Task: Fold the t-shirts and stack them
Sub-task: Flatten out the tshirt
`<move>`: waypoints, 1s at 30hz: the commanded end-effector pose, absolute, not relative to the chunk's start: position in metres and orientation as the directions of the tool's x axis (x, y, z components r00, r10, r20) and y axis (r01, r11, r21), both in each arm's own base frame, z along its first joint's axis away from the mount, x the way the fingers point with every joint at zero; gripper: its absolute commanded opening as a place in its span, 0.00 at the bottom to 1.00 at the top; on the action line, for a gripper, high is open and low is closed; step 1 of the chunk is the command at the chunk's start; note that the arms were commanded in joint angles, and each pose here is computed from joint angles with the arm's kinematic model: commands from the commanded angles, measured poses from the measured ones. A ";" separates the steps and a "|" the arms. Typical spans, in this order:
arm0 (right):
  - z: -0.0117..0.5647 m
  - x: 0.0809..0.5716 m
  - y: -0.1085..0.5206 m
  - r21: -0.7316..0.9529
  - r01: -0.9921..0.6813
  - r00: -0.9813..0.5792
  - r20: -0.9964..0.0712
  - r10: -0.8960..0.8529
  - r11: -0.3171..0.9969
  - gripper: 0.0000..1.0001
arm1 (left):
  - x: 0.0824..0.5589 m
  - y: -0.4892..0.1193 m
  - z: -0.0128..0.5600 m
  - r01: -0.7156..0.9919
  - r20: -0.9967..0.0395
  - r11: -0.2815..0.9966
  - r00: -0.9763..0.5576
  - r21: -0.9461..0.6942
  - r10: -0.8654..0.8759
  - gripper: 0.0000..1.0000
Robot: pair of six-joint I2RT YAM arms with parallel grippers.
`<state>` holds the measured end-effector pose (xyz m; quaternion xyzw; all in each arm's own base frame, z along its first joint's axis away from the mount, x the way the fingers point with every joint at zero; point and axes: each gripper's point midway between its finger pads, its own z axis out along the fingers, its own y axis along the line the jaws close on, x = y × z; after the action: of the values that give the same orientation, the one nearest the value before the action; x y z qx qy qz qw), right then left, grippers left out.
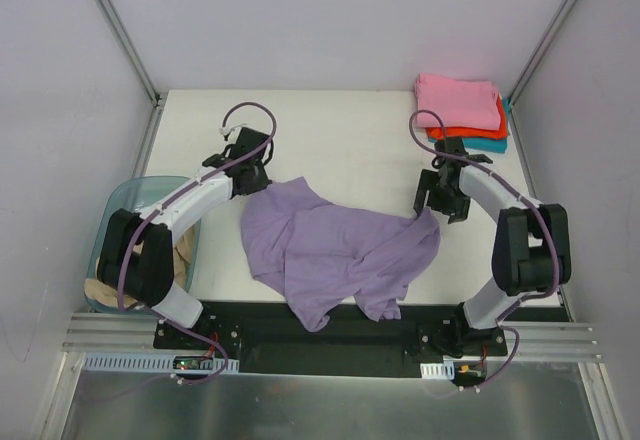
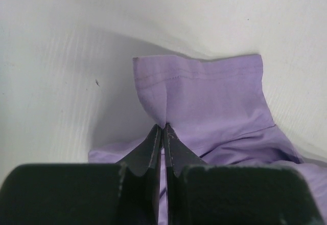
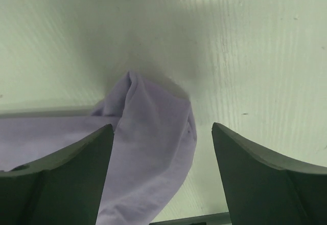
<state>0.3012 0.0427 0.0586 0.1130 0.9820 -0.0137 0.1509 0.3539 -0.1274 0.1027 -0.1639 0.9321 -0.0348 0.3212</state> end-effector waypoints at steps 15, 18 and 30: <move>0.188 0.363 0.064 0.208 0.157 -0.723 -0.642 0.256 0.966 0.01 | 0.388 -0.118 0.250 -0.180 -0.826 0.947 -0.465 -0.265 -0.319 0.00; 0.273 0.365 0.063 0.259 0.078 -0.547 -0.796 0.259 0.963 0.01 | 0.388 -0.111 0.332 -0.121 -0.894 0.944 -0.303 -0.306 -0.329 0.00; 0.446 0.246 0.027 0.246 -0.035 0.013 -0.969 0.247 0.969 0.05 | 0.277 -0.066 0.527 0.126 -0.894 0.910 0.175 -0.396 -0.413 0.00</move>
<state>0.2739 0.0423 0.4244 0.0787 0.7299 0.1267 0.6671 0.3047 -0.0852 0.4894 -0.1244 0.6662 -0.1826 0.7123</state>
